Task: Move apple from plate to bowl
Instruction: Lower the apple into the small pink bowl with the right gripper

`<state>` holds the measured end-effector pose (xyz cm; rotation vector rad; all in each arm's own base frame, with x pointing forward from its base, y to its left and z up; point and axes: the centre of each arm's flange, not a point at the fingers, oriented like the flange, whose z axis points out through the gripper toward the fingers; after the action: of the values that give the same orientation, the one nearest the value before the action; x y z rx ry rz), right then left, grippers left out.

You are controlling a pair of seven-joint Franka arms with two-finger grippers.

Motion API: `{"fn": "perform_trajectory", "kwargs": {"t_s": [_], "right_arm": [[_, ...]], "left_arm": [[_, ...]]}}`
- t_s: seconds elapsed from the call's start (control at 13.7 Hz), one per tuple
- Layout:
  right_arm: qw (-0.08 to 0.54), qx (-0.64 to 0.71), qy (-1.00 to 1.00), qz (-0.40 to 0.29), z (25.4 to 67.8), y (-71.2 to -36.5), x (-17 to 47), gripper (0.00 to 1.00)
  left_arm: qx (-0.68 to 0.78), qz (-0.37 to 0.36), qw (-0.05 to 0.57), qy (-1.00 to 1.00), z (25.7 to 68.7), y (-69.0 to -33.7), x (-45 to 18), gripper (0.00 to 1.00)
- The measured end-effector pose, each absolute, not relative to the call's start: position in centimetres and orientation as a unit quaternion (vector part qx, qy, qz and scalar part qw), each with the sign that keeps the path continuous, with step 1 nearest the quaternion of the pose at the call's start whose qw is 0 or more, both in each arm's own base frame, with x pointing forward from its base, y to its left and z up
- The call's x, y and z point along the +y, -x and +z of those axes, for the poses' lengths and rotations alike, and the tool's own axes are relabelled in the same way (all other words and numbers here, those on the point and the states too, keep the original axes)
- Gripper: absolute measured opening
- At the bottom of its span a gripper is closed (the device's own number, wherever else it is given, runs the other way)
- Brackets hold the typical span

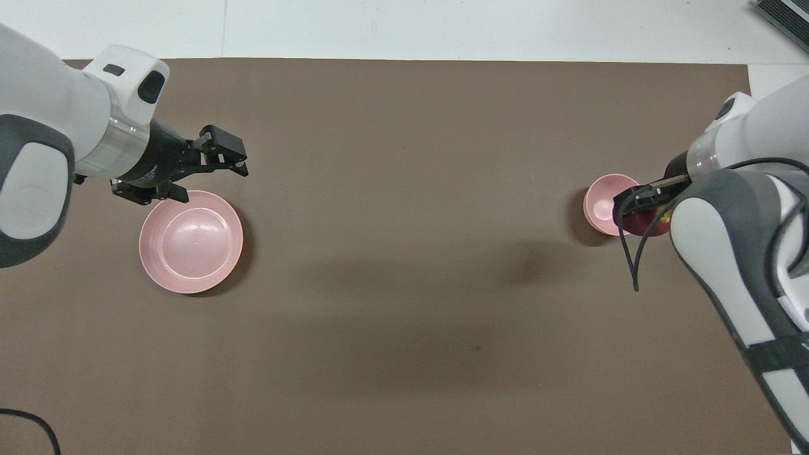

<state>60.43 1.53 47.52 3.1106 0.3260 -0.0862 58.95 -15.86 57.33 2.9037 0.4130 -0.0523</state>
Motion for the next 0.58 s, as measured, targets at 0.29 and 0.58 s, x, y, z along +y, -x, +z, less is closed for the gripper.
{"fn": "perform_trajectory", "kwargs": {"t_s": [0.29, 0.58], "right_arm": [[0.042, 0.131, -0.990, -0.034, 42.7, -62.4, 0.5, 0.75], [0.070, 0.144, -0.986, -0.054, 38.8, -63.3, -0.5, 0.75]], "left_arm": [[0.104, 0.018, 0.085, -0.991, 60.2, -57.8, -15.1, 1.00], [0.092, 0.030, 0.080, -0.992, 61.3, -57.4, -14.5, 1.00]]}}
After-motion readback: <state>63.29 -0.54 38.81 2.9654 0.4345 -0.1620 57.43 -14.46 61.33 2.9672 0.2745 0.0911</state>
